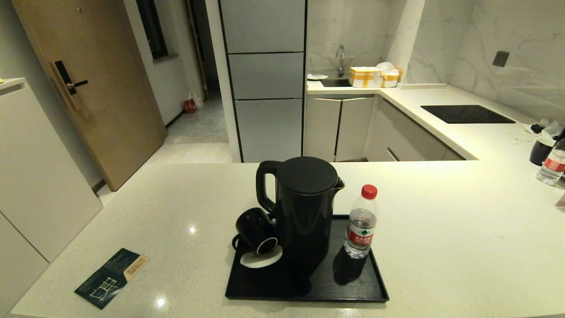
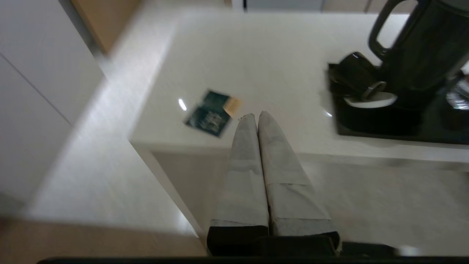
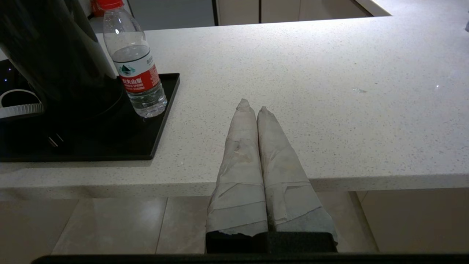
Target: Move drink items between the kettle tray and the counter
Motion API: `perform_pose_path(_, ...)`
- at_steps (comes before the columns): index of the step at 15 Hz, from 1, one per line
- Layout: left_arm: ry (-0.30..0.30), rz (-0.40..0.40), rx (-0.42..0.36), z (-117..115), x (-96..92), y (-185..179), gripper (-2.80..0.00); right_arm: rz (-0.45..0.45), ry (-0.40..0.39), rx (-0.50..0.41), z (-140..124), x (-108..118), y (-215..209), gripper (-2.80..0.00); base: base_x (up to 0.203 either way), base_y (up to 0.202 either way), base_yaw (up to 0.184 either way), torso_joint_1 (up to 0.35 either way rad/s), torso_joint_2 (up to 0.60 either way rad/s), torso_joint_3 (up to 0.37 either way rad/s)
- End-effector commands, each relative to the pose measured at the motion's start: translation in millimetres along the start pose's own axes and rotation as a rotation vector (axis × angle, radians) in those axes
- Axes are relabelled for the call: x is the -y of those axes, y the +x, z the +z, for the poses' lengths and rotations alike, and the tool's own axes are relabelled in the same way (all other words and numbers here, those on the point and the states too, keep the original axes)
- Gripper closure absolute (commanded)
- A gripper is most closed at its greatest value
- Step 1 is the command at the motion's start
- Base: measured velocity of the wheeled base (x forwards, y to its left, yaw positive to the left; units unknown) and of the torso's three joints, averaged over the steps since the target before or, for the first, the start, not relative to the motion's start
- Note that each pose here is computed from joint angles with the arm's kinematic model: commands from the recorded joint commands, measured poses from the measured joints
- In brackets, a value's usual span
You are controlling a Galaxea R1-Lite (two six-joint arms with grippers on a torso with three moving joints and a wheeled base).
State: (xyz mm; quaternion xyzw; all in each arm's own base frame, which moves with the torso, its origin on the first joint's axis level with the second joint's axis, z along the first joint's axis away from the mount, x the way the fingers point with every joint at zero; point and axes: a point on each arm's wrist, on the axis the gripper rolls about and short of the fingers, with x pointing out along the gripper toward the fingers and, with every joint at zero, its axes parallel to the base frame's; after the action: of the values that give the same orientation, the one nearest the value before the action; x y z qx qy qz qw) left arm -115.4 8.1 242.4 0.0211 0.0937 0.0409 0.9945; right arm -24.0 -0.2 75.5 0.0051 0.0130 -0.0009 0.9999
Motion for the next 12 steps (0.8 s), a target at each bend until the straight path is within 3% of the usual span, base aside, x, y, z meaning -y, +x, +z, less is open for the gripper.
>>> perform_pose_path(1,0.072,0.005,0.120,-54,4.6,-11,0.00,0.000,0.000,-0.001,0,0,0,0.00,0.000,0.000,0.000,0.000,0.00,0.000)
perform_pose_path(3,0.045,-0.079,0.030,-81,10.6,15,0.00,0.000,0.000,0.000,0,0,0,0.00,0.000,0.000,0.000,0.000,0.00,0.000)
perform_pose_path(5,0.041,-0.091,0.039,-97,15.2,52,0.00,0.000,0.000,0.000,0,0,0,0.00,0.000,0.000,0.000,0.000,0.00,0.000)
perform_pose_path(7,0.059,-0.096,0.038,-132,20.9,99,0.00,0.000,0.000,0.000,0,0,0,0.00,0.000,0.000,0.000,0.000,0.00,0.000)
perform_pose_path(9,0.065,-0.094,0.091,-153,23.7,120,0.00,0.000,0.000,0.000,0,0,0,0.00,0.000,0.000,0.000,0.000,0.00,0.000)
perform_pose_path(10,0.047,-0.090,0.155,-150,23.8,122,0.00,0.000,0.000,0.000,0,0,0,0.00,0.000,0.000,0.000,0.000,0.00,0.000)
perform_pose_path(12,0.008,-0.088,0.183,-147,23.6,121,0.00,0.000,0.000,-0.002,0,0,0,0.00,0.000,0.000,0.000,0.000,0.00,0.000)
